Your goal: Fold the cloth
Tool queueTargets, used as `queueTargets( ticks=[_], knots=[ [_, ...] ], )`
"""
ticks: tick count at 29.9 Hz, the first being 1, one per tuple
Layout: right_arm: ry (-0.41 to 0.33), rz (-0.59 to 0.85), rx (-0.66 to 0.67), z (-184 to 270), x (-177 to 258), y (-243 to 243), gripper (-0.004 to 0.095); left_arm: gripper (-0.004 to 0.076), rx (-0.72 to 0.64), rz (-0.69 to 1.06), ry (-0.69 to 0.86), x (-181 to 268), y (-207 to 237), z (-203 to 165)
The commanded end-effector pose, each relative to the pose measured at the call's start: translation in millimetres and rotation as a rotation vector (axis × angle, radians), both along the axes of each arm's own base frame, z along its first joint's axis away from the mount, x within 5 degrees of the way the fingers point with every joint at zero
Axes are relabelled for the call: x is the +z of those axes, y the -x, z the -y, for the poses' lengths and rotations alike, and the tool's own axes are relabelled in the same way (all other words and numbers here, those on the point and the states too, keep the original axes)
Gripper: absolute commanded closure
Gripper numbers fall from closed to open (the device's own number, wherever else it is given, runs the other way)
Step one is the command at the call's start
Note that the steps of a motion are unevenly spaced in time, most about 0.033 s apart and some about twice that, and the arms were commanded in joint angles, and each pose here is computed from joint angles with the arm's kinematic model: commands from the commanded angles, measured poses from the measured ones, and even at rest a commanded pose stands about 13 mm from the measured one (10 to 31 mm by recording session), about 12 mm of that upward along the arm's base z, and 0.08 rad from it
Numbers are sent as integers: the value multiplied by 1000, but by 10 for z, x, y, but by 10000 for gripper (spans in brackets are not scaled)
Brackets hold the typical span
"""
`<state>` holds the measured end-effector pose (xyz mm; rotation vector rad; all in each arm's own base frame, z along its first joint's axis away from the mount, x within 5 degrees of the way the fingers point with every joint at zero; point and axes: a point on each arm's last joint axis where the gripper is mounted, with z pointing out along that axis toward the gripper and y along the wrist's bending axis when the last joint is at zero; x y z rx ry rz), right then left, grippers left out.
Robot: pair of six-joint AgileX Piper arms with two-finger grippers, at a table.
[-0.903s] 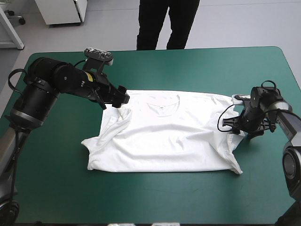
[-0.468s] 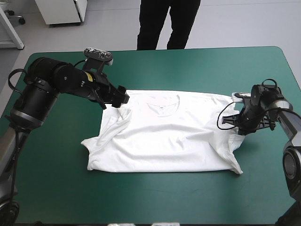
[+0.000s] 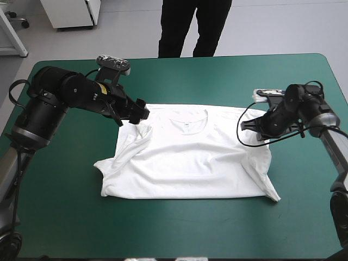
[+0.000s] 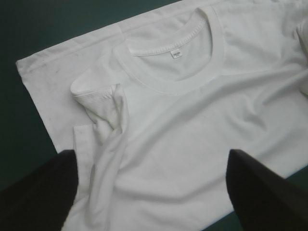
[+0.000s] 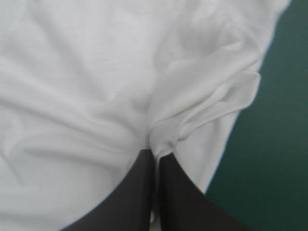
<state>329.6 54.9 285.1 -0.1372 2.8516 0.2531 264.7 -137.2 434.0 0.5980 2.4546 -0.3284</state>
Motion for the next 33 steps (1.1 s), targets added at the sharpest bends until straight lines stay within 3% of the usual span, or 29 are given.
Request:
queueTargets(
  ticks=[1, 8, 10, 15, 17, 23, 28, 33],
  knots=[
    [-24, 97, 58, -217, 116, -39, 925, 122, -4, 61, 55, 210, 131, -28],
    [-1, 21, 136, -454, -271, -182, 871, 122, -4, 55, 52, 206, 136, -30],
    [2, -10, 157, -487, -358, -200, 774, 122, -4, 55, 52, 206, 136, -30],
    [21, -25, 174, -469, -268, -166, 419, 122, 6, 66, 24, 202, 124, -54],
    [31, -17, 184, -456, -131, -144, 358, 122, 18, 68, -3, 194, 119, -79],
    [57, 119, 190, -372, 516, 32, 349, 122, 120, 86, -38, 264, 199, -212],
    [126, 229, 163, -212, 953, 344, 349, 122, 170, 107, -5, 358, 333, -293],
    [159, 317, 123, -73, 1279, 685, 349, 122, 200, 49, -21, 172, 496, -357]
  ],
)
